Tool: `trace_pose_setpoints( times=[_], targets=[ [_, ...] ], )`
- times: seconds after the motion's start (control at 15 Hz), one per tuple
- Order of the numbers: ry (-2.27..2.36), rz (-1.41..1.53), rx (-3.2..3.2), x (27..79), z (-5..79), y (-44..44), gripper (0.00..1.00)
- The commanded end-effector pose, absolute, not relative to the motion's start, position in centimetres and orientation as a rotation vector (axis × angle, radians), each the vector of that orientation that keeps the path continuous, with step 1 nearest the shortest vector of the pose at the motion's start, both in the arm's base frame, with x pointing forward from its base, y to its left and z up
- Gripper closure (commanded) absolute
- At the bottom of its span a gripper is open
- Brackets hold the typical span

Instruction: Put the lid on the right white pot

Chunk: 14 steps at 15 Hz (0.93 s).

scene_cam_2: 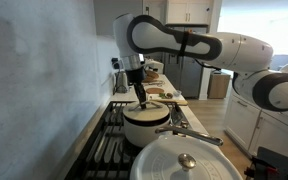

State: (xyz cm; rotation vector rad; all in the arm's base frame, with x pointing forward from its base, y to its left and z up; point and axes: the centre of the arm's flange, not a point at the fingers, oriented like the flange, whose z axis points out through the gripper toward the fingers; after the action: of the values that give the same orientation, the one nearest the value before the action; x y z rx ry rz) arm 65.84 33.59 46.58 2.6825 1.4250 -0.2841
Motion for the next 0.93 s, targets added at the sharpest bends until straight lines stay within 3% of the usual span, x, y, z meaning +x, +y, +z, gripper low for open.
trace_pose_setpoints(
  times=[0.0,0.87],
  targets=[
    [1.522,-0.378,2.628,59.0,44.4,31.2,0.94],
    [1.678,-0.521,2.545,57.4,44.3,32.9,0.94]
  ],
)
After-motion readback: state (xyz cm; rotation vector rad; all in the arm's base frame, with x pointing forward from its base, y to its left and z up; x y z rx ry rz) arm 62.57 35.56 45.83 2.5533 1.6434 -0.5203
